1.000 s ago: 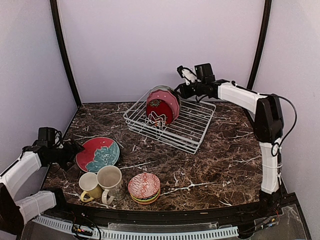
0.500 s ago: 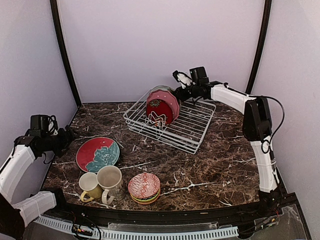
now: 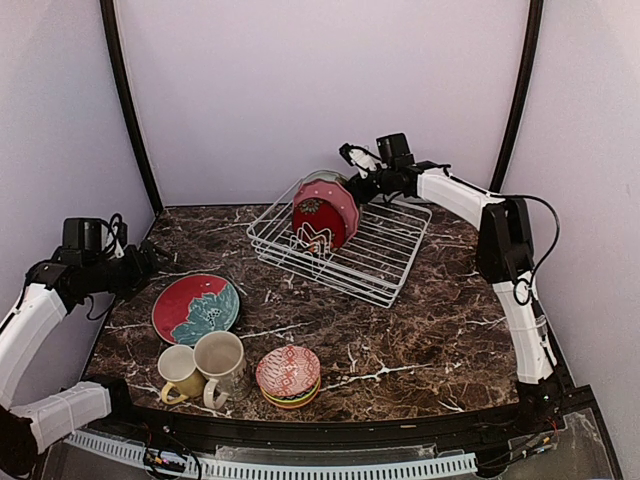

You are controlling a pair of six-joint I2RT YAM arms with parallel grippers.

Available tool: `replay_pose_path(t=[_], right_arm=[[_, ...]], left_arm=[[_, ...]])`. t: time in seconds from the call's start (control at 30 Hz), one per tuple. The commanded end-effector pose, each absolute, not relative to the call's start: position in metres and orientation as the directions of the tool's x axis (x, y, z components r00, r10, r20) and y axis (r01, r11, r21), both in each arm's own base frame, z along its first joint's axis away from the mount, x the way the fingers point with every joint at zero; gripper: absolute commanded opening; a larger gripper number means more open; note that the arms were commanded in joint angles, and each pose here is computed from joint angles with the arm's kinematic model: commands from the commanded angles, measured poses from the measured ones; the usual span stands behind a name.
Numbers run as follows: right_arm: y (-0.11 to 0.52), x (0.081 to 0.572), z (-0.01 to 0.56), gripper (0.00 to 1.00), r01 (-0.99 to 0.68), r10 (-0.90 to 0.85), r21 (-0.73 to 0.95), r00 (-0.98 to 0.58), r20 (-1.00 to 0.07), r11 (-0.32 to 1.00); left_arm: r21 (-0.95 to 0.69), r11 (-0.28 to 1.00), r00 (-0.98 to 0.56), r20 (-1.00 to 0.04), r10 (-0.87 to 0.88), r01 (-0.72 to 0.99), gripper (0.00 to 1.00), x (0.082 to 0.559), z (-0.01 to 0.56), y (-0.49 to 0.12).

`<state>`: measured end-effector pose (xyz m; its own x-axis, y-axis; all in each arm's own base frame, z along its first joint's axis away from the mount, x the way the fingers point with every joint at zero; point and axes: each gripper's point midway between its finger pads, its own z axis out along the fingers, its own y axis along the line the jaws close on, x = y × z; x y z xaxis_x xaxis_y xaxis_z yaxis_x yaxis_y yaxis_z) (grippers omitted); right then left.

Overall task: Unload the mixed dishes from the dish rack
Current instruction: Grab the plate from the dish rack.

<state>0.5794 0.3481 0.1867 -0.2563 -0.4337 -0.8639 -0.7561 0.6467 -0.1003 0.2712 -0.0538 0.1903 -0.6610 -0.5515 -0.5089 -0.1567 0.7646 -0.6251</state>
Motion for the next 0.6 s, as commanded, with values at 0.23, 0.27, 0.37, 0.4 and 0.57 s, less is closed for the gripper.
replay_pose_path(t=[0.23,0.27,0.37,0.4,0.57], right_arm=[[0.332,0.558,0.287,0.00,-0.710,-0.381,-0.153,-0.174,-0.908,0.688],[0.329,0.556,0.297,0.00,-0.698,-0.379,-0.164,-0.165,-0.910,0.697],[0.316,0.551,0.320,0.00,-0.653,-0.371,-0.192,-0.147,-0.917,0.733],[0.311,0.550,0.325,0.00,-0.638,-0.367,-0.198,-0.144,-0.919,0.744],[0.294,0.538,0.349,0.00,-0.582,-0.337,-0.203,-0.132,-0.932,0.788]], left_arm=[[-0.642,0.765,-0.677,-0.540,-0.500,-0.053,0.92,0.266,0.210,-0.075],[-0.644,0.763,-0.677,-0.541,-0.499,-0.048,0.91,0.265,0.211,-0.075],[-0.647,0.762,-0.669,-0.552,-0.498,-0.032,0.91,0.262,0.216,-0.076],[-0.649,0.761,-0.668,-0.553,-0.498,-0.030,0.91,0.262,0.217,-0.077],[-0.655,0.755,-0.664,-0.560,-0.496,-0.012,0.91,0.258,0.222,-0.079]])
